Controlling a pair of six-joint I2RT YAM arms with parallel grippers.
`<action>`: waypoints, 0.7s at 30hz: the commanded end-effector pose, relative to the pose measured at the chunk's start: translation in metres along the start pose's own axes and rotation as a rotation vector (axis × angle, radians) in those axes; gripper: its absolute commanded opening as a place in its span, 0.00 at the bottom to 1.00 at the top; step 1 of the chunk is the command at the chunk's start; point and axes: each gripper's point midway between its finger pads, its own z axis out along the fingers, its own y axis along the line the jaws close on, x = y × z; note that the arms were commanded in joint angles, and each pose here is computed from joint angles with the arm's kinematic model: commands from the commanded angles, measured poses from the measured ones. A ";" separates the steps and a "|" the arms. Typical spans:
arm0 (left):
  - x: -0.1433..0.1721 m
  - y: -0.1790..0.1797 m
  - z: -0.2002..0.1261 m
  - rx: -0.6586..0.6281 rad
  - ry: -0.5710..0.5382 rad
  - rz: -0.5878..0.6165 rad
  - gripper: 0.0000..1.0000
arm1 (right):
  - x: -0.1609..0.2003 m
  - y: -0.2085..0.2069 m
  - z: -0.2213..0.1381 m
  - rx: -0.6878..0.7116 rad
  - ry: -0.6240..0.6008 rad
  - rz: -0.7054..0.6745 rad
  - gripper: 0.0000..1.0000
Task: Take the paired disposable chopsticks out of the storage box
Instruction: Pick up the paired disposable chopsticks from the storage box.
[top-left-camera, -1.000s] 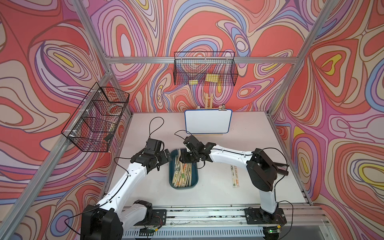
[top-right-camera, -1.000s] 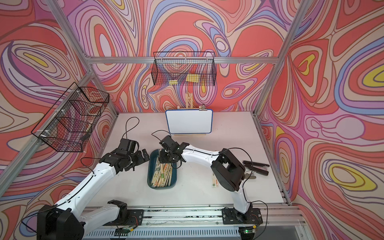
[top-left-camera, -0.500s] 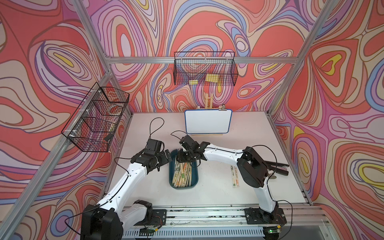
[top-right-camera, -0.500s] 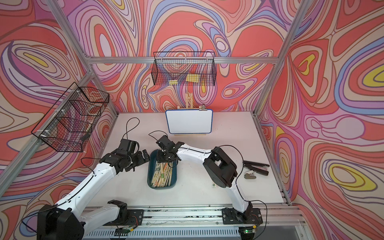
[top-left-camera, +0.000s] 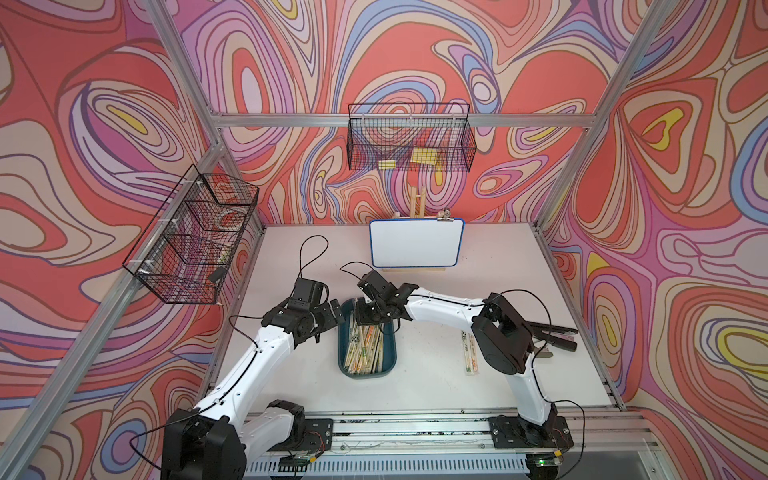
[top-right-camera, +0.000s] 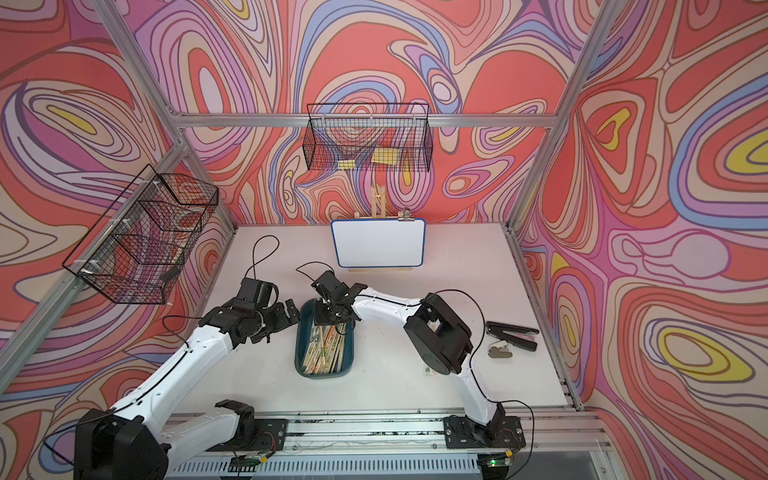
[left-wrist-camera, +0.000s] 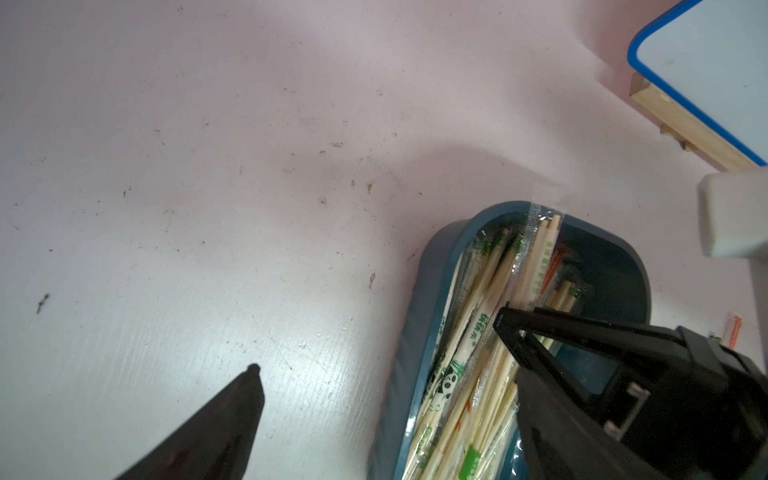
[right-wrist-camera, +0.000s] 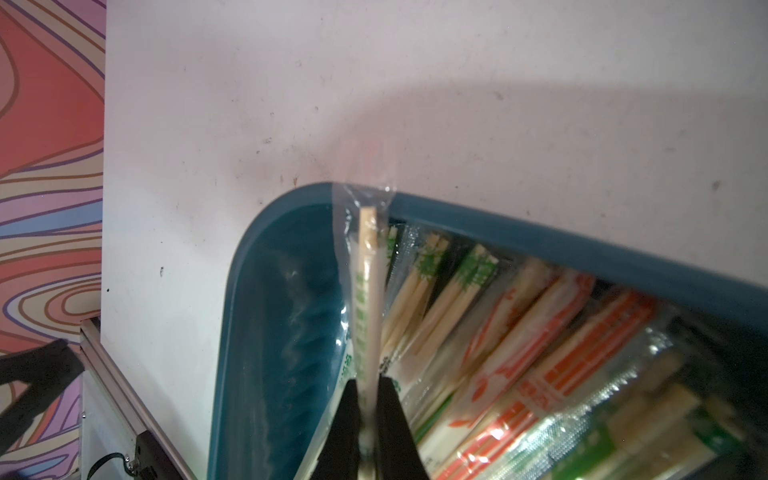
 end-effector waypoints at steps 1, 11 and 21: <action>-0.001 0.000 -0.003 0.016 -0.007 -0.008 1.00 | -0.005 0.014 -0.021 -0.029 -0.032 -0.019 0.03; -0.002 -0.009 -0.013 0.060 -0.008 -0.002 1.00 | -0.020 0.019 -0.077 -0.016 -0.129 -0.043 0.03; 0.003 -0.028 -0.026 0.148 0.020 0.021 1.00 | -0.032 -0.026 -0.150 0.069 -0.221 0.003 0.02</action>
